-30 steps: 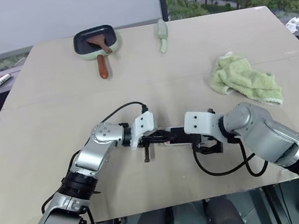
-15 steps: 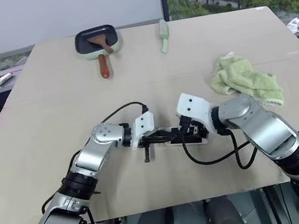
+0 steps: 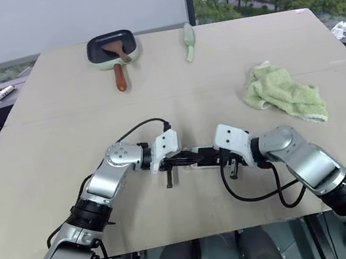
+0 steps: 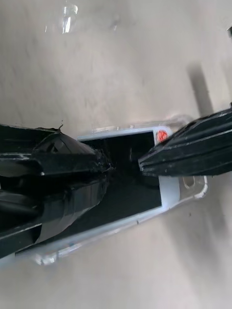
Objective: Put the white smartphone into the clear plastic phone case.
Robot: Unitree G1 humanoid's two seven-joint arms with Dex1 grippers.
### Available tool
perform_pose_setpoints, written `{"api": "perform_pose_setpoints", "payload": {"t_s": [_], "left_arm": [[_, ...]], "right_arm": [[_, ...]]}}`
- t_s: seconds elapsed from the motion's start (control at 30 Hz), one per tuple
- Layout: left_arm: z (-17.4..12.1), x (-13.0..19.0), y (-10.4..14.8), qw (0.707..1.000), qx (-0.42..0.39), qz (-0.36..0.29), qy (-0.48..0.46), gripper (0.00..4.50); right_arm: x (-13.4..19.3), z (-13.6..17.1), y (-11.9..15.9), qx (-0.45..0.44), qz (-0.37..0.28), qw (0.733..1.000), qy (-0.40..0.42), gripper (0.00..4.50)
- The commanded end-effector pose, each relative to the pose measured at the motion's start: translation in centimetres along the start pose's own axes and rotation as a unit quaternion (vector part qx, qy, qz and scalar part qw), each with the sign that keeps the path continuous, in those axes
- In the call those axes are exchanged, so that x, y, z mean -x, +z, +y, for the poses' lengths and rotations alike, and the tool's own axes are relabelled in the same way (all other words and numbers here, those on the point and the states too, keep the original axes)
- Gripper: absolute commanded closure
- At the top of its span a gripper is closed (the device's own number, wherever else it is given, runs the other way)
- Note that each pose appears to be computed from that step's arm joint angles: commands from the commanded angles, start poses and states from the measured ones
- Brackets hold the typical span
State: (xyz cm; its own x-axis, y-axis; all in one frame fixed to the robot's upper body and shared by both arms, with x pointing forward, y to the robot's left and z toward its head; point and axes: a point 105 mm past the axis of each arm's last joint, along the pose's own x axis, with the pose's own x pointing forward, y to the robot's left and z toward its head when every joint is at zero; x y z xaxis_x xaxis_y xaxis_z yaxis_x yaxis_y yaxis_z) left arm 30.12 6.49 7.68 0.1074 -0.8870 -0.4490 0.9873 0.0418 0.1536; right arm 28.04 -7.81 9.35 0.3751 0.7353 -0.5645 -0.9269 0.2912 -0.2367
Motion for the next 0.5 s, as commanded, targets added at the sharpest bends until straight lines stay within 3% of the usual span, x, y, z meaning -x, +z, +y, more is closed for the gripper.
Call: {"api": "perform_pose_setpoints", "payload": {"t_s": [0.03, 0.23, 0.43, 0.5], "left_arm": [[-1.5, -0.4, -4.0, 0.996, 0.049, 0.07, -0.019, 4.5], [-1.5, -0.5, -3.9, 0.996, 0.048, 0.07, -0.02, 4.5], [-1.5, -0.6, -3.8, 0.996, 0.046, 0.068, -0.02, 4.5], [-1.5, -0.6, -3.8, 0.996, 0.045, 0.069, -0.02, 4.5]], "right_arm": [[0.6, -0.3, 0.6, 0.01, -0.029, 1.0, 0.002, 4.39], [2.8, 2.0, 1.4, 0.043, -0.066, 0.993, 0.089, 4.39], [3.9, 1.2, -1.5, 0.066, 0.019, 0.993, 0.092, 4.39], [3.7, -0.1, -2.3, 0.061, 0.041, 0.996, 0.058, 4.39]]}}
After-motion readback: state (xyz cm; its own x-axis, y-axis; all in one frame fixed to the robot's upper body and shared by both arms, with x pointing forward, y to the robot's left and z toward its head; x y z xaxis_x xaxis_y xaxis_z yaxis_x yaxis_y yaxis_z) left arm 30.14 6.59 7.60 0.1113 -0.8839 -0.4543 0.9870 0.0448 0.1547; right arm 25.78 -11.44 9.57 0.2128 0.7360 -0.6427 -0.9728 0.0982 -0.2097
